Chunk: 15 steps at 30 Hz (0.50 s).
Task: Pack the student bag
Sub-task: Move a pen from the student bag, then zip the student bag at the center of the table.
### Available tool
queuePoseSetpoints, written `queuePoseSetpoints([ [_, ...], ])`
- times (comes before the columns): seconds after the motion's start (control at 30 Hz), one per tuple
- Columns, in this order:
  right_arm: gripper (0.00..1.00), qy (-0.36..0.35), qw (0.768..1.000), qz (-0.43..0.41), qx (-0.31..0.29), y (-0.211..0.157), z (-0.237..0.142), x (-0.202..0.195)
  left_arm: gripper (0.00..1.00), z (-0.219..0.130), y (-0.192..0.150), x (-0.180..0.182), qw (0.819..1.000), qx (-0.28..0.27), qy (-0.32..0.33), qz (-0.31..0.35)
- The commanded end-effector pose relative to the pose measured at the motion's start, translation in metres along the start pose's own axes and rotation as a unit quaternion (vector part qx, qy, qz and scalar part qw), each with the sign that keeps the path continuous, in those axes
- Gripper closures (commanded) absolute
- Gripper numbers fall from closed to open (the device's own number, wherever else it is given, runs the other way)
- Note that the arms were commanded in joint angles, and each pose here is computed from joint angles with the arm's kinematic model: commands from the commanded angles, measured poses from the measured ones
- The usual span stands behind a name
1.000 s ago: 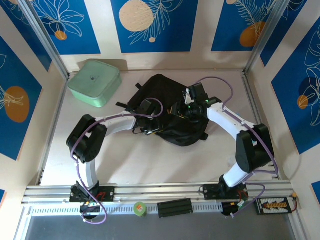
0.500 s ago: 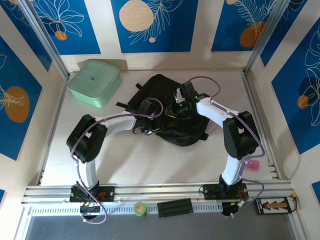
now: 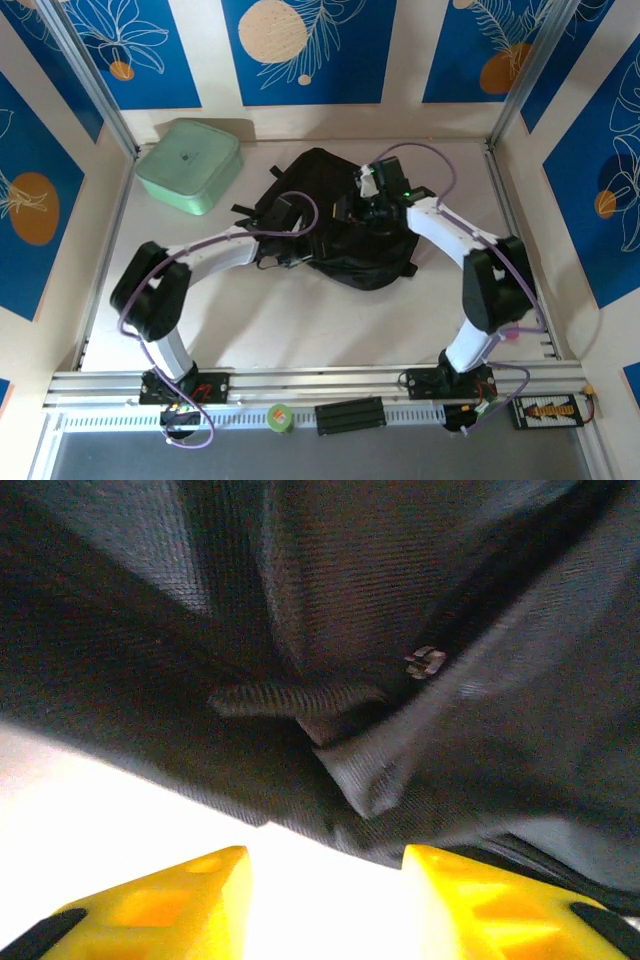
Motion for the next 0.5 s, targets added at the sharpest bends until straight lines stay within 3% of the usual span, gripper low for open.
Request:
queuePoseSetpoints([
  [0.0, 0.6, -0.03, 0.998, -0.052, -0.001, 0.001, -0.015, 0.003, 0.55, -0.027, 0.009, 0.006, 0.999, -0.02, -0.024, -0.019],
  [0.17, 0.56, -0.042, 0.986, -0.155, 0.053, -0.003, 0.004, 0.02, 0.51, -0.052, 0.022, 0.037, 0.996, -0.059, -0.007, -0.069],
  [0.47, 0.52, -0.06, 0.935, -0.309, 0.164, -0.023, 0.067, 0.054, 0.48, -0.071, 0.033, 0.077, 0.986, -0.099, 0.028, -0.128],
])
Point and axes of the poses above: each hand's point on the last joint's axis, 136 mm out from that joint toward the fingers, its own z axis out along the fingers, its own x axis along the line the jaws close on, y = z × x, the point moved 4 cm from there along -z, back along the fingers, and after that the axes turned 10 degrees about -z, right-handed, at the moved point
